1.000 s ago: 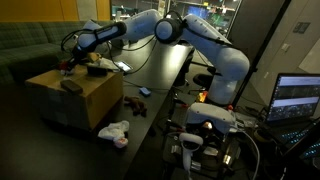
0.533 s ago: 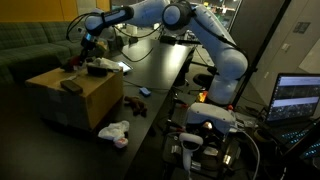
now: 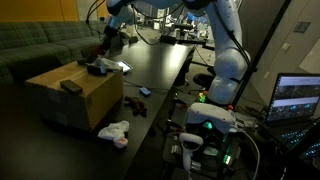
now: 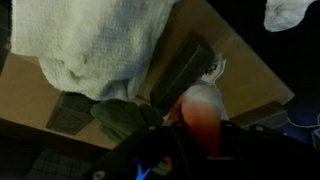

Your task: Switch between all the objects on the box and on the table

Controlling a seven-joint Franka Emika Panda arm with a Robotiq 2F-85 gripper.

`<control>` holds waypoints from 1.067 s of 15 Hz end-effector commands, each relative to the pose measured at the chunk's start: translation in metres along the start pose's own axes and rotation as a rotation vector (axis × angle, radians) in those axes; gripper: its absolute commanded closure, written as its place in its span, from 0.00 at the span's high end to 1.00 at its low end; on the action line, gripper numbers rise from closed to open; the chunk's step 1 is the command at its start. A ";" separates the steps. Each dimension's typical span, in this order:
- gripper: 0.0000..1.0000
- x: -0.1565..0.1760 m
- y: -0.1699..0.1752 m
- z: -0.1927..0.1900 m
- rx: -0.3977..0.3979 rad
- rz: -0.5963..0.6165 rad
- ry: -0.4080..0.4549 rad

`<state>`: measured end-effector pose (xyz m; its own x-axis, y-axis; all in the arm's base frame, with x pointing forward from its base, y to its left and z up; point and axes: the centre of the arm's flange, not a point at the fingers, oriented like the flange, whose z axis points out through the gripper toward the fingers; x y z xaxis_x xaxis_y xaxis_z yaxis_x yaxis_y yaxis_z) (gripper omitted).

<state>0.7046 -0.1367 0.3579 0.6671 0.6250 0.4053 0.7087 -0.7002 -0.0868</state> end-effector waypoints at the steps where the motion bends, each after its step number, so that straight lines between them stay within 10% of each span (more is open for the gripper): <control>1: 0.10 -0.069 -0.037 -0.051 0.036 -0.032 -0.013; 10: 0.10 -0.235 -0.075 -0.042 0.188 0.016 -0.210; 16: 0.10 -0.229 -0.120 0.069 0.170 0.020 -0.318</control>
<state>0.4826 -0.2183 0.2444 0.7071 0.6926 0.1425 0.6977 -0.6506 -0.3000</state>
